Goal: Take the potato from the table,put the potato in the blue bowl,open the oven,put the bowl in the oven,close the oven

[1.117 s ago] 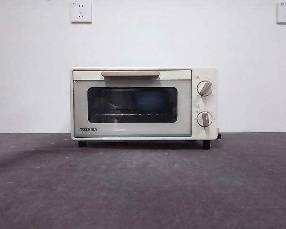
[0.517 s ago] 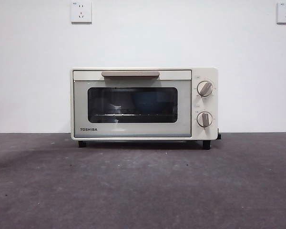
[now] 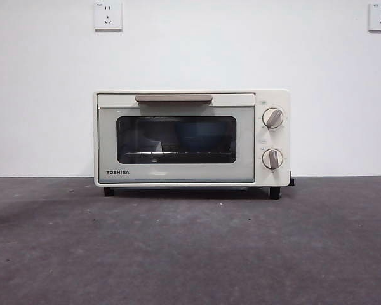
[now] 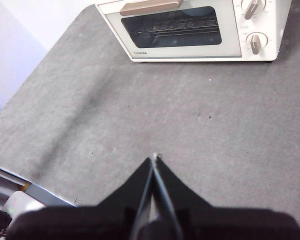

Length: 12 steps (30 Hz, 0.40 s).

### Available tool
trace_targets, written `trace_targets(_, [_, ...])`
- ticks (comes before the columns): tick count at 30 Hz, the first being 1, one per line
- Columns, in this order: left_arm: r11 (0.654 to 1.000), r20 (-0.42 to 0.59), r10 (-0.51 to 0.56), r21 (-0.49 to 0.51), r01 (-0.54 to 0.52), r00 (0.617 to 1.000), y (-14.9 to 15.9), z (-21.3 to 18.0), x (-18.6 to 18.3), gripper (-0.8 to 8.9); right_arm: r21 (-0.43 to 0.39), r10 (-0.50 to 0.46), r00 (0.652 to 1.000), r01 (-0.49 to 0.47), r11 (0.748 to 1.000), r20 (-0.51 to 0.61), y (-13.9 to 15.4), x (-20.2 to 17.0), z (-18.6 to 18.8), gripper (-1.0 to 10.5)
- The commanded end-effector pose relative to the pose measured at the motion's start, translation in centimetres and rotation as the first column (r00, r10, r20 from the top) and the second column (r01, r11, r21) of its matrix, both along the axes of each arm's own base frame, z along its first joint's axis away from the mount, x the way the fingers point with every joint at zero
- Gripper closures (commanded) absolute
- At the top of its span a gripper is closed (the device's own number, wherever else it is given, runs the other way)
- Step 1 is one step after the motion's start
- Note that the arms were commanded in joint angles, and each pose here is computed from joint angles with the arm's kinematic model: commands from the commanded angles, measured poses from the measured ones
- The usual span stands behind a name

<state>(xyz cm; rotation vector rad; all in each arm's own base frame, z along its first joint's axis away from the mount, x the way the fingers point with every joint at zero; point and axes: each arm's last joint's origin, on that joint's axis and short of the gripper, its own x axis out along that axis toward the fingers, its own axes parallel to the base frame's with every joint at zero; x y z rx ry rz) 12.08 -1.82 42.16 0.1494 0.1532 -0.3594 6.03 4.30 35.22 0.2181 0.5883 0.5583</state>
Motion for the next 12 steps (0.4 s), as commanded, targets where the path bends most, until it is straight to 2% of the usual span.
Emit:
trace_targets(1, [0.995,0.136,-0.018,0.100,0.004,0.990,0.1,-1.1,-1.2,8.18,-0.001,-0.001,1.000,0.001,1.000,-0.003,0.0,0.1,-0.2,9.5])
trace_targets(6, [0.994,0.316,0.006,0.101,-0.040,0.949,0.3,-5.3,-2.3,8.18,-0.001,-0.001,1.000,0.001,1.000,-0.003,0.0,0.1,-0.2,9.5])
trace_targets(9, [0.997,0.361,0.045,0.042,-0.065,0.931,0.4,-8.6,-2.6,8.18,-0.001,-0.001,1.000,0.001,1.000,-0.003,0.0,0.1,-0.2,9.5])
trace_targets(12, [0.983,0.350,0.174,-0.013,-0.181,0.920,0.9,-11.9,-2.9,8.18,-0.001,-0.001,1.000,0.001,1.000,-0.003,0.0,0.1,-0.2,9.5])
